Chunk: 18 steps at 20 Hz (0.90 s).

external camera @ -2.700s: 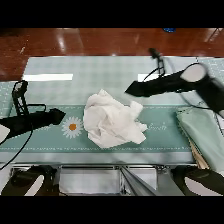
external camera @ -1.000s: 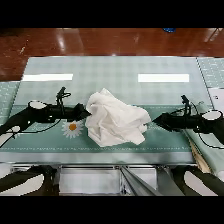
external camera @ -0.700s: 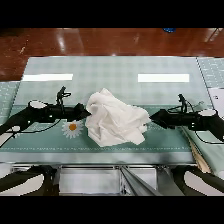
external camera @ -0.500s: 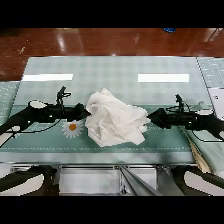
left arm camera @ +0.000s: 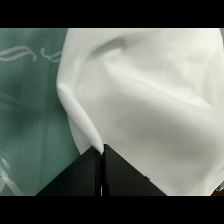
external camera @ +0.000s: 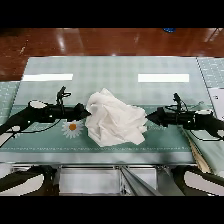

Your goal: Fold the shirts.

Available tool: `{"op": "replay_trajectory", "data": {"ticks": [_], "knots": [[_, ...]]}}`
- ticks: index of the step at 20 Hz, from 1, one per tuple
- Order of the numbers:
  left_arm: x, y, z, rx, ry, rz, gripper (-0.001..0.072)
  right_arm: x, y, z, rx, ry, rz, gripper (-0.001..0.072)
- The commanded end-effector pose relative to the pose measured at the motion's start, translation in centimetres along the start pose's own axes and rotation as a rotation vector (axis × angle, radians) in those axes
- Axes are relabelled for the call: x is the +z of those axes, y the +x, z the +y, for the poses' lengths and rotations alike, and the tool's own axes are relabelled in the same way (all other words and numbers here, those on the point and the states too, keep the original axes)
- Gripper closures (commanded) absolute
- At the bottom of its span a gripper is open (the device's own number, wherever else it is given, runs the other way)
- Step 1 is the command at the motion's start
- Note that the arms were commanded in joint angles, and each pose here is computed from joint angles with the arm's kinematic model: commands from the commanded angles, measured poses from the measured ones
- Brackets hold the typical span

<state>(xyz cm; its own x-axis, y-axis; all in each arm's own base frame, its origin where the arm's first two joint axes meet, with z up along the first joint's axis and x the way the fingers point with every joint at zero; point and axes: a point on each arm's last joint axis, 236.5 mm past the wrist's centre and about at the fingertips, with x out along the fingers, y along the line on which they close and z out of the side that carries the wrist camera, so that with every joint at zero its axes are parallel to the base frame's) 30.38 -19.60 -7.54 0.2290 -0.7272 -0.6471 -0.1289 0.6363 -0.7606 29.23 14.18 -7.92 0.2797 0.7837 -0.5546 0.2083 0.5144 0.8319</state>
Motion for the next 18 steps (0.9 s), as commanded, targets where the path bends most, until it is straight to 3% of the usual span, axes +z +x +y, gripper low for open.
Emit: {"op": "replay_trajectory", "data": {"ticks": [1,6,11,14,18], "knots": [[0.2,-0.1,-0.1,-0.002,0.001,-0.004,0.0690,-0.5,-0.1,1.3,0.050,-0.071,0.027,0.0693],[5.8,-5.8,-7.1,-0.132,0.137,-0.114,0.0690,4.4,-4.4,10.0,0.084,-0.304,0.009,0.0694],[11.3,-21.9,-23.6,-0.266,0.527,-0.493,0.0690,10.3,-19.9,30.1,-0.051,-0.813,-0.426,0.0694],[8.8,-30.3,-30.8,-0.253,0.744,-0.679,0.0690,6.7,-29.8,40.3,-0.110,-1.048,-0.718,0.0693],[4.2,-38.6,-33.9,-0.050,0.906,-0.901,0.0690,-1.3,-38.6,46.3,-0.180,-1.204,-1.022,0.0693]]}}
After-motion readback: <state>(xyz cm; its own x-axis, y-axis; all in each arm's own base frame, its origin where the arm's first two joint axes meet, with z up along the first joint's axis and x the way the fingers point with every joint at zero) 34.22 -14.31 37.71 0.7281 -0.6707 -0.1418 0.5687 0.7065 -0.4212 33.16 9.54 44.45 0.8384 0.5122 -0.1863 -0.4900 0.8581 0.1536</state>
